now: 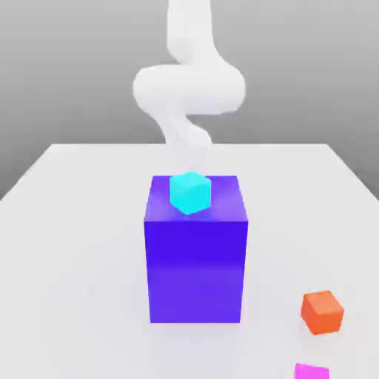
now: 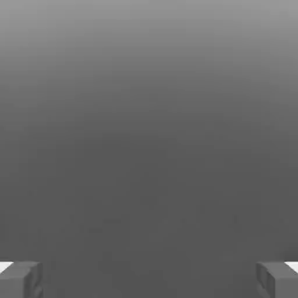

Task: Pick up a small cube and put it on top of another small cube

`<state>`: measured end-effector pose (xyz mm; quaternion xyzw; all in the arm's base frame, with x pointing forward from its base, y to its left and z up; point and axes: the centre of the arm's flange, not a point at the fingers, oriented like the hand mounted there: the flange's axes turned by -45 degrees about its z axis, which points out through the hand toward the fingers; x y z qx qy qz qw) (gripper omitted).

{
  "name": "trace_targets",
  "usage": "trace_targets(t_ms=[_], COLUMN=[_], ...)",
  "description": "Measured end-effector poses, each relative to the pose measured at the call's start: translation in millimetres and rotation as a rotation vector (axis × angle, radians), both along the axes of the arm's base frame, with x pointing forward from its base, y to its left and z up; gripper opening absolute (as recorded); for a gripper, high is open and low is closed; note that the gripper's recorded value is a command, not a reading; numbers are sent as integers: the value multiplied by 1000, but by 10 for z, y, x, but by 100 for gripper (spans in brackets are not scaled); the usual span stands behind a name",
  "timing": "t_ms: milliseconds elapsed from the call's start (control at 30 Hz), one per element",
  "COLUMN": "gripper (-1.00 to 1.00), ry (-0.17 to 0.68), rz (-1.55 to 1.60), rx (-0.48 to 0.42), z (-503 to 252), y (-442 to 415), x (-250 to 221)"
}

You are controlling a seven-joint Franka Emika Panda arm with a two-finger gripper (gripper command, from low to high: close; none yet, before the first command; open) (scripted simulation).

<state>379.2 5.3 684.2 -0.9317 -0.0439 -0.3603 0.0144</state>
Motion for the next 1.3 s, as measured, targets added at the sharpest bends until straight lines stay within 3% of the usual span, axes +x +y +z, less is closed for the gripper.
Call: trace_targets(t_ms=[267, 533, 1033, 1167, 1200, 1300], gripper=[0, 0, 0, 0, -100, -100], ry=[178, 328, 571, 589, 590, 591], rz=[322, 623, 1165, 1210, 1211, 1211], rx=[-75, -179, -489, -522, -522, -522], z=[-1054, -2301, -4726, -5338, -5478, -5478], y=[370, 897, 1681, 1721, 1719, 1719], x=[909, 1453, 1521, 1500, 1494, 1493])
